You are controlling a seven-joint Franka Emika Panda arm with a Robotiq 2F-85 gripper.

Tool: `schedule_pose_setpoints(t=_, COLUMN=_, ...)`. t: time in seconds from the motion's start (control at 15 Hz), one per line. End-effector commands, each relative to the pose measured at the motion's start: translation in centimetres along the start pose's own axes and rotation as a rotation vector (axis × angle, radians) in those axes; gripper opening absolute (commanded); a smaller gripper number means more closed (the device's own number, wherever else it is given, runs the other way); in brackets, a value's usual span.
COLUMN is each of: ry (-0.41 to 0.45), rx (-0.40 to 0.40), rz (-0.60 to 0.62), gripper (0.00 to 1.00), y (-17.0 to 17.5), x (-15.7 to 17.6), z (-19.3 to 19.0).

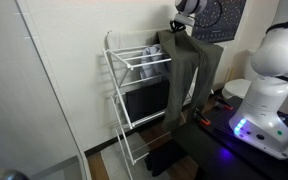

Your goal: Put the pants across all the bars of the drying rack

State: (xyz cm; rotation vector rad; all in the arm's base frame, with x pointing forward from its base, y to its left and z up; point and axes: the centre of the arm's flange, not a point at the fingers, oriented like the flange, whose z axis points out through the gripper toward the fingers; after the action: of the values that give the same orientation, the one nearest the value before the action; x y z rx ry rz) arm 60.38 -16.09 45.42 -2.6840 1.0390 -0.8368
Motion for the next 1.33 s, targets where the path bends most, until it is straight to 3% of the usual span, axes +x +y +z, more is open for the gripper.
schedule_pose_setpoints(t=0.0, ry=0.000, rx=-0.018, rz=-0.006, gripper=0.30, y=0.4, x=0.2, z=1.1)
schedule_pose_setpoints(t=0.27, ry=0.003, rx=0.009, rz=-0.029, gripper=0.57, y=-0.9, x=-0.5, z=-1.0)
schedule_pose_setpoints(t=0.6, ry=0.046, rx=0.071, rz=-0.073, gripper=0.97, y=-4.8, x=-1.1, z=-6.9)
schedule_pose_setpoints(t=0.93, ry=0.042, rx=0.103, rz=-0.148, gripper=0.99, y=-8.8, x=-2.8, z=-10.0)
schedule_pose_setpoints(t=1.27, ry=-0.137, rx=0.011, rz=-0.201, gripper=1.00, y=-11.0, x=-5.7, z=-7.2)
